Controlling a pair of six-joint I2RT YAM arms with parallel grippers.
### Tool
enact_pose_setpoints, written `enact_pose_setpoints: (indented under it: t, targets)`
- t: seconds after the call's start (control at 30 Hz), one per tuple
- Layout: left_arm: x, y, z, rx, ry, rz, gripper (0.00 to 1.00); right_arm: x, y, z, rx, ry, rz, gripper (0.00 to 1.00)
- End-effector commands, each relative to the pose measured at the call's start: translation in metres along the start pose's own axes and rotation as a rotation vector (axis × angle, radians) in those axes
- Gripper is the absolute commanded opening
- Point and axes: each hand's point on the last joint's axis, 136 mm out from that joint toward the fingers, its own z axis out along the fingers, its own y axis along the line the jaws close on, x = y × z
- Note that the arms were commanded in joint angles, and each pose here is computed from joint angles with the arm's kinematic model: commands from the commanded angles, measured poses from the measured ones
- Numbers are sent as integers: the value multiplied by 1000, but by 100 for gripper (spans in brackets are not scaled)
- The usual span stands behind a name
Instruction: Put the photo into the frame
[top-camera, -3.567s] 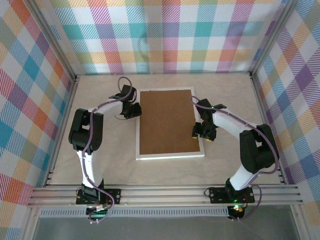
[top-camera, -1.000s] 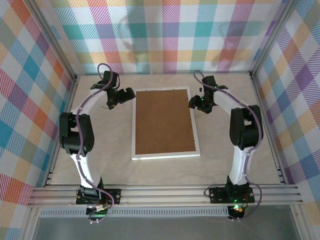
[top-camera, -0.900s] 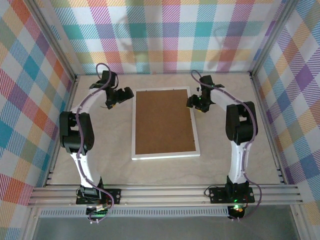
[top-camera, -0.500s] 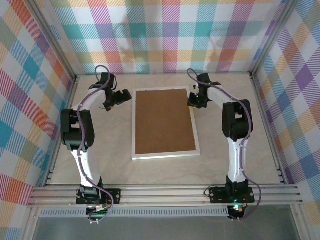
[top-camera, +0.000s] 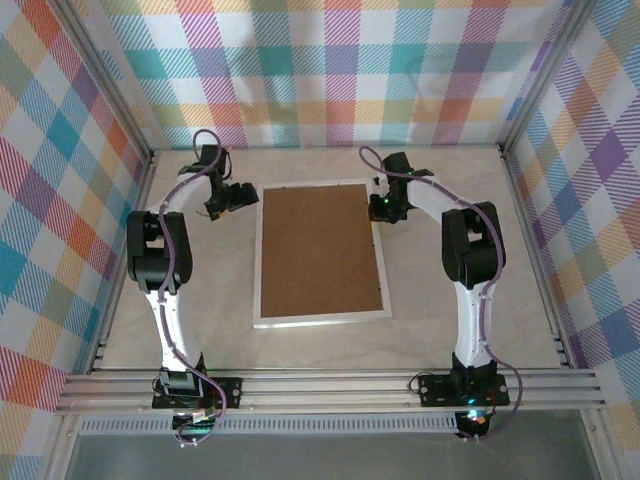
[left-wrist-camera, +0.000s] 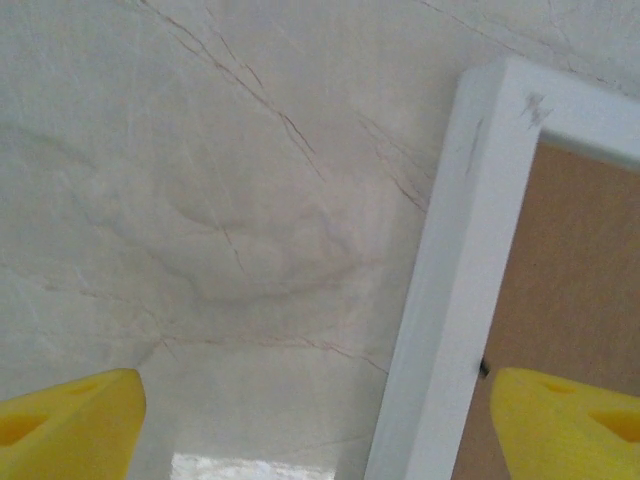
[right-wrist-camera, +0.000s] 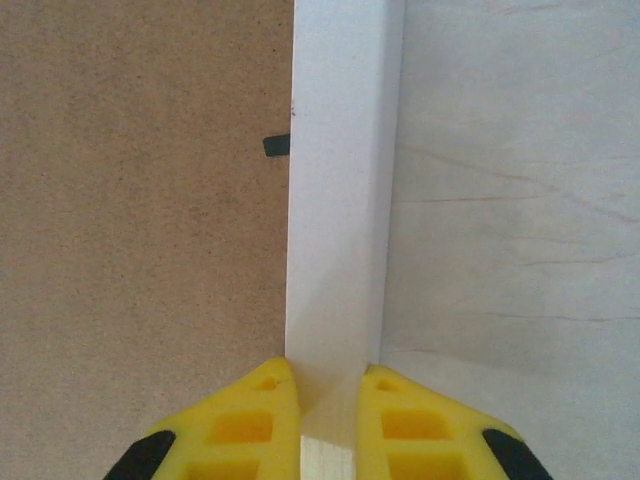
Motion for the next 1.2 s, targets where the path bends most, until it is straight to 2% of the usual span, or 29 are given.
enact_pose_setpoints:
  t: [0.0,0.2,0.43,1.17]
  targets:
    - [4,6,1,13,51,42,88,27,19,1,-32,87,-53,14]
    - [11,15,-3,-43,85,41,88,28,18,6,-20,100,7,15]
    - [22,18,-7,-45,112,17,88,31,14,9,-1,103,23,15]
    - [43,17,13,-44,176,-8,88,31,8,9,28,100,27,15]
